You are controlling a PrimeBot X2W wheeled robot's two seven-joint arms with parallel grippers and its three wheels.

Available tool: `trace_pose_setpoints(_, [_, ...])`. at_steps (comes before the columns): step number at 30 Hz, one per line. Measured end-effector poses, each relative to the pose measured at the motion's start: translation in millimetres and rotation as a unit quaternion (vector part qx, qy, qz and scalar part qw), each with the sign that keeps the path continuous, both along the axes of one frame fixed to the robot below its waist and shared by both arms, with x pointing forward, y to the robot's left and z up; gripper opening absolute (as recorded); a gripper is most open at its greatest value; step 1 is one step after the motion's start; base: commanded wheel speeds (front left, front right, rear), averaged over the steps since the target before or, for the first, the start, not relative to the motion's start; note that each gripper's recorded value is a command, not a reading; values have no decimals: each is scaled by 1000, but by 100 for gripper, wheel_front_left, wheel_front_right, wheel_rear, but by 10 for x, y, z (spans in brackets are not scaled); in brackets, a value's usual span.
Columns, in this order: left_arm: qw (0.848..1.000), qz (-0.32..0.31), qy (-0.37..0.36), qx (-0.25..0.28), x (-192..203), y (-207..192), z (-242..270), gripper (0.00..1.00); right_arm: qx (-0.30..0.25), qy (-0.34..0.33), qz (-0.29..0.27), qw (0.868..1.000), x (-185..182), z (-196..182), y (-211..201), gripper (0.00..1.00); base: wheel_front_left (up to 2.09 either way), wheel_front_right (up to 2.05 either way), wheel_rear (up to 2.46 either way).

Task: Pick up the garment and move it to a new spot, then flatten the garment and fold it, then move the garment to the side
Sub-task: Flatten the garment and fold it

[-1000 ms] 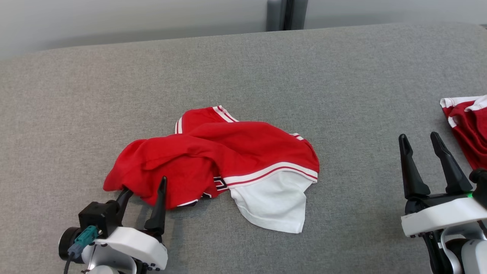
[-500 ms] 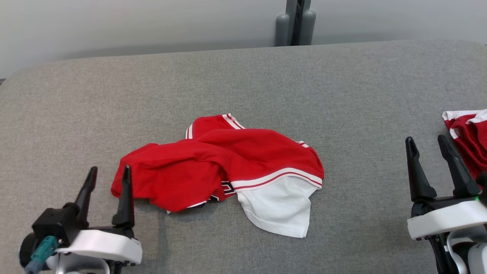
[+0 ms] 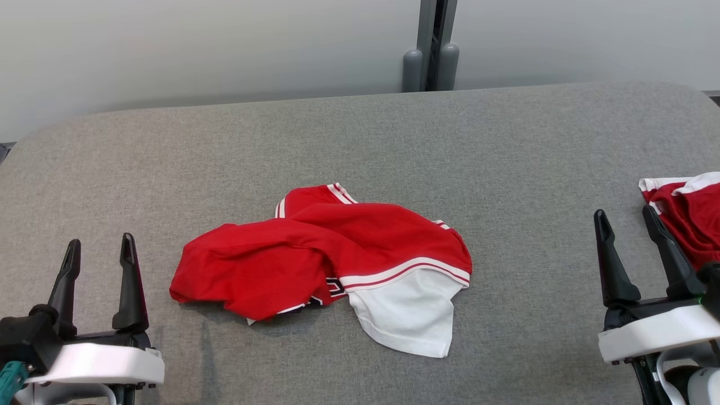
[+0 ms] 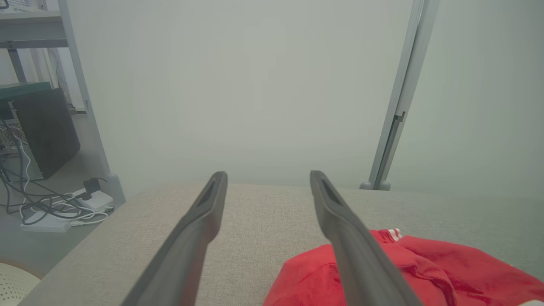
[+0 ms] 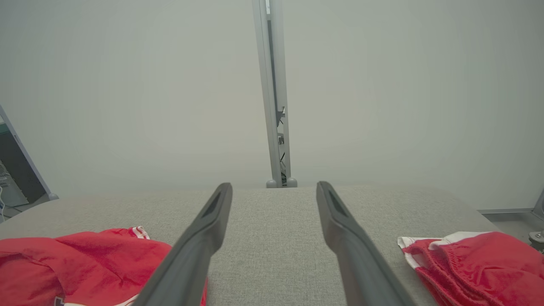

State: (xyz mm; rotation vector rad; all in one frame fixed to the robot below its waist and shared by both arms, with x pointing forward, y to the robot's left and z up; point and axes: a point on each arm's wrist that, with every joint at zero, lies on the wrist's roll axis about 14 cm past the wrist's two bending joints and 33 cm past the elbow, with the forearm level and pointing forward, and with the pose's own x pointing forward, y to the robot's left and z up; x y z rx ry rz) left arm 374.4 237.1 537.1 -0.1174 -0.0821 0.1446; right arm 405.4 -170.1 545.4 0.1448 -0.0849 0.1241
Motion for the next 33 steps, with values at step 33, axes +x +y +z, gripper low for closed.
trace_pose_setpoints(33, [967,-79,238,-52,-63,-173,-1429,100,11,52,22,998,120,-363,165,100,0,0,0])
